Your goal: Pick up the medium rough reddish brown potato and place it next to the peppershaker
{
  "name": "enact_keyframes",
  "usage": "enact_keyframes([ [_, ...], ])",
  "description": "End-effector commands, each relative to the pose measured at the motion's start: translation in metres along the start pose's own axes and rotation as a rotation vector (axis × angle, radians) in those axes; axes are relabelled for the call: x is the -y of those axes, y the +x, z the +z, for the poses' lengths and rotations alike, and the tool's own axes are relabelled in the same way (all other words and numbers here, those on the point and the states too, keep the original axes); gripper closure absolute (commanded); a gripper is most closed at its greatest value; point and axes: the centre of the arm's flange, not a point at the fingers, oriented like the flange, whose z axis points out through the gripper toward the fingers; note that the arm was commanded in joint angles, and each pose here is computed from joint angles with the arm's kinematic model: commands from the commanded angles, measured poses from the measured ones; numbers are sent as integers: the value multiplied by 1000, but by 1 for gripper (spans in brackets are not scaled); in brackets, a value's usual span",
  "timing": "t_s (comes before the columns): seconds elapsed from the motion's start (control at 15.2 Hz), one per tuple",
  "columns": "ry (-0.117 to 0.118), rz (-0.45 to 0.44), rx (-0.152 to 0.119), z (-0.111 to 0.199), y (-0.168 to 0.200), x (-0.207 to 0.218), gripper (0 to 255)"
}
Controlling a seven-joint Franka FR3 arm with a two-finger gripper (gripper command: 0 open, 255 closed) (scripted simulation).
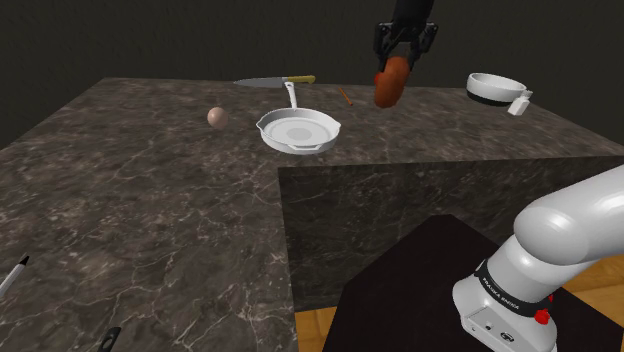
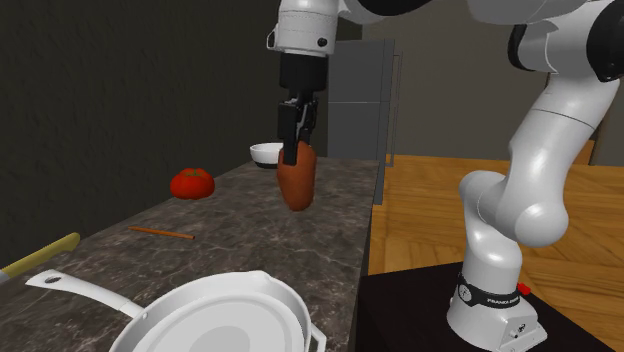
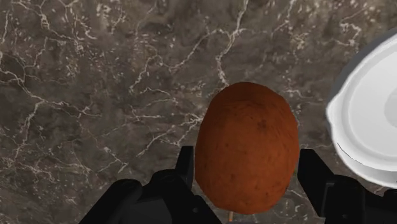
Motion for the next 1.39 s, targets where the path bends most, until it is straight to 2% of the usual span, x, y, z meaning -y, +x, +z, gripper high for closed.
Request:
enact_keyframes([
  [0.0,0,0,0,-7,0,-1,255],
  [1.32,0,0,0,18,65,-255,255],
])
